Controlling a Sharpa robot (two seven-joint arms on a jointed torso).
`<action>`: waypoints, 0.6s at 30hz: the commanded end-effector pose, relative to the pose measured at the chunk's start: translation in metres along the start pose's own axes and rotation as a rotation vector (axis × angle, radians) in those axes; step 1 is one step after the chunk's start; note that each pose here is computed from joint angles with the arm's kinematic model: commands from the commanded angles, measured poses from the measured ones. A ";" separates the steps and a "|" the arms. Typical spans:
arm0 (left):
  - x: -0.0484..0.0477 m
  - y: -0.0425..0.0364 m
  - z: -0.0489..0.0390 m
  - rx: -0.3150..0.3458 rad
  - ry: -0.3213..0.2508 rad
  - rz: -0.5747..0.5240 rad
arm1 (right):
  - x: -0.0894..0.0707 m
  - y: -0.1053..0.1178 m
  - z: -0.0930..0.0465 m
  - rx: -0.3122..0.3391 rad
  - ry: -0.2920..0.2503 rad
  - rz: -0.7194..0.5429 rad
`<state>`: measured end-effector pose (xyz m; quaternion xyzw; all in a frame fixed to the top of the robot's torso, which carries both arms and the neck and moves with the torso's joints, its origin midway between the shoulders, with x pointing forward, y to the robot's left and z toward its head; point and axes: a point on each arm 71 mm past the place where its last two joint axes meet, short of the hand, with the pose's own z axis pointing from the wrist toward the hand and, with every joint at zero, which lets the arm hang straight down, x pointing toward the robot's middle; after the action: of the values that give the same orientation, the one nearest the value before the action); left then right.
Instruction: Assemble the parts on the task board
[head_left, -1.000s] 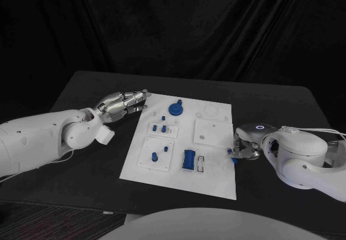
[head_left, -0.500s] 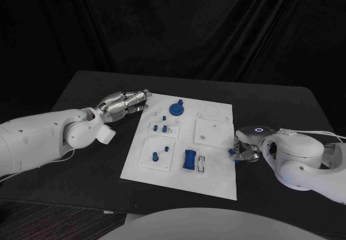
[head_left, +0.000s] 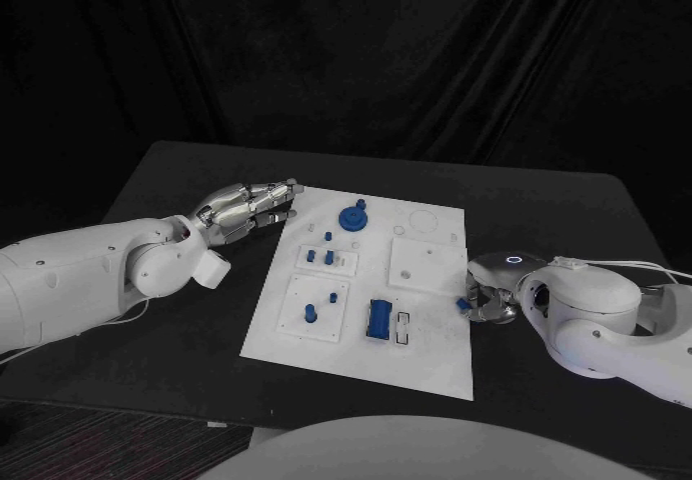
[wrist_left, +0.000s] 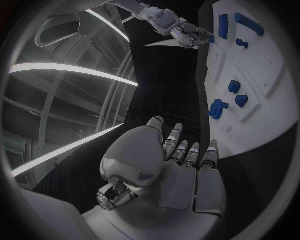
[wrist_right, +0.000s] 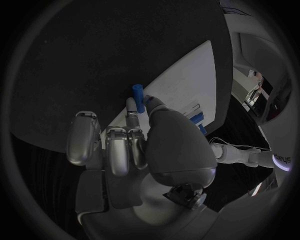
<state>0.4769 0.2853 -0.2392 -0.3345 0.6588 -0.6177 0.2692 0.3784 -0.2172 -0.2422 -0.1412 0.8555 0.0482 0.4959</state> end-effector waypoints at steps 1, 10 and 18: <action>0.0015 -0.0008 0.0006 0.015 0.008 -0.012 | 0.005 0.000 0.001 -0.010 0.017 -0.015; 0.0012 -0.0009 0.0000 0.015 0.006 -0.012 | 0.003 0.003 -0.002 -0.025 -0.005 0.003; 0.0007 -0.0010 -0.0008 0.016 0.003 -0.011 | 0.002 0.000 -0.008 -0.022 -0.024 0.023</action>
<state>0.4763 0.2865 -0.2391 -0.3351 0.6587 -0.6173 0.2698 0.3721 -0.2205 -0.2418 -0.1395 0.8550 0.0575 0.4961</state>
